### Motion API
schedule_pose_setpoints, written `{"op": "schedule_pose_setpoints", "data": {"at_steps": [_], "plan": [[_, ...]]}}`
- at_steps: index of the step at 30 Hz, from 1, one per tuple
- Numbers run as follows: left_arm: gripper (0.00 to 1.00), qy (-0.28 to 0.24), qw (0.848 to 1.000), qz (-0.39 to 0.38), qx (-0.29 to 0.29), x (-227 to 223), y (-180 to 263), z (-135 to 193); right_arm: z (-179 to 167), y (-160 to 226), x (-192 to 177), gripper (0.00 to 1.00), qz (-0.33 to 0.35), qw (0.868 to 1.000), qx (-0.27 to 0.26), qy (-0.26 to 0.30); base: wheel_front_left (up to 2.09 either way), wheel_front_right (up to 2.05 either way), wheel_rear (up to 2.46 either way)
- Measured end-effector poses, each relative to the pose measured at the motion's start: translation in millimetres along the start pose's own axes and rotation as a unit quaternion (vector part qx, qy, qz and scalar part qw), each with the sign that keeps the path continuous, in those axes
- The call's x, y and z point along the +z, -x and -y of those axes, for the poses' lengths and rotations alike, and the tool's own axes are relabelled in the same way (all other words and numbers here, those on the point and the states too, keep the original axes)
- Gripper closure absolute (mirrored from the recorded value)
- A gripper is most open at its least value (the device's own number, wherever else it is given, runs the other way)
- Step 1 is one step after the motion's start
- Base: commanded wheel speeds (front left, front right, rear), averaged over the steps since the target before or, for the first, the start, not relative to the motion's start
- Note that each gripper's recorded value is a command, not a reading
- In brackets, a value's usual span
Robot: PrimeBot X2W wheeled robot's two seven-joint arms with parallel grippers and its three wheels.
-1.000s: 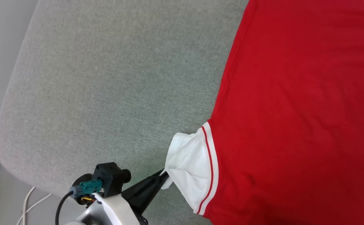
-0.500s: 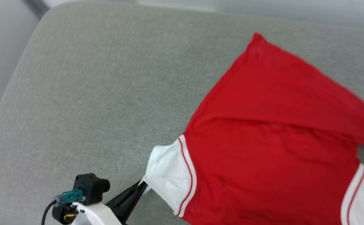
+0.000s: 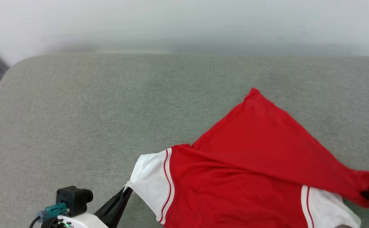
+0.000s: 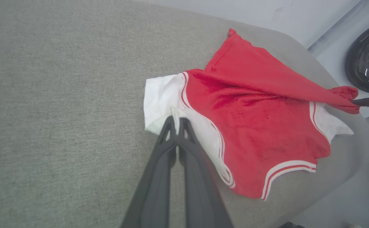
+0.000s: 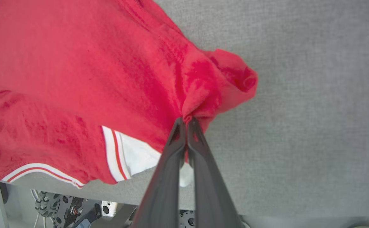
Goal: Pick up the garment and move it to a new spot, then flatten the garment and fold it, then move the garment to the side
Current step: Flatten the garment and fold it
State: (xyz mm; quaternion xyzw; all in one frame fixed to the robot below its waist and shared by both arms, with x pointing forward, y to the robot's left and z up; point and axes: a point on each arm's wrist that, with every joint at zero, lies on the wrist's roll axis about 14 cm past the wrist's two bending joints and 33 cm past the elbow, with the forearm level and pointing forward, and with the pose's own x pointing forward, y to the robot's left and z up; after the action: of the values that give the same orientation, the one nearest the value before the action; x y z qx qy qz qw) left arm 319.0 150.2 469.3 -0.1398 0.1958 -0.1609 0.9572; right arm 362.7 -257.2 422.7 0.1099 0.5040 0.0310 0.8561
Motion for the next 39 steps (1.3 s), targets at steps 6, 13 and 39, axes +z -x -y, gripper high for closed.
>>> {"op": "schedule_pose_setpoints", "data": {"at_steps": [6, 13, 39], "plan": [[1.00, 0.004, 1.000, 0.027, -0.005, 11, -3, 8, 6, 15, -43, 1.00, 0.002, 1.000, 0.004, -0.030, 0.00, 0.00, 0.00], [1.00, 0.006, 0.999, 0.049, -0.008, 19, -5, 12, 4, 17, -74, 1.00, -0.004, 0.998, 0.012, -0.054, 0.00, 0.00, 0.00], [1.00, -0.024, 0.996, 0.088, -0.017, 47, -11, 18, -101, 20, 81, 0.00, 0.125, 0.976, 0.091, 0.152, 0.00, 0.00, 0.00]]}}
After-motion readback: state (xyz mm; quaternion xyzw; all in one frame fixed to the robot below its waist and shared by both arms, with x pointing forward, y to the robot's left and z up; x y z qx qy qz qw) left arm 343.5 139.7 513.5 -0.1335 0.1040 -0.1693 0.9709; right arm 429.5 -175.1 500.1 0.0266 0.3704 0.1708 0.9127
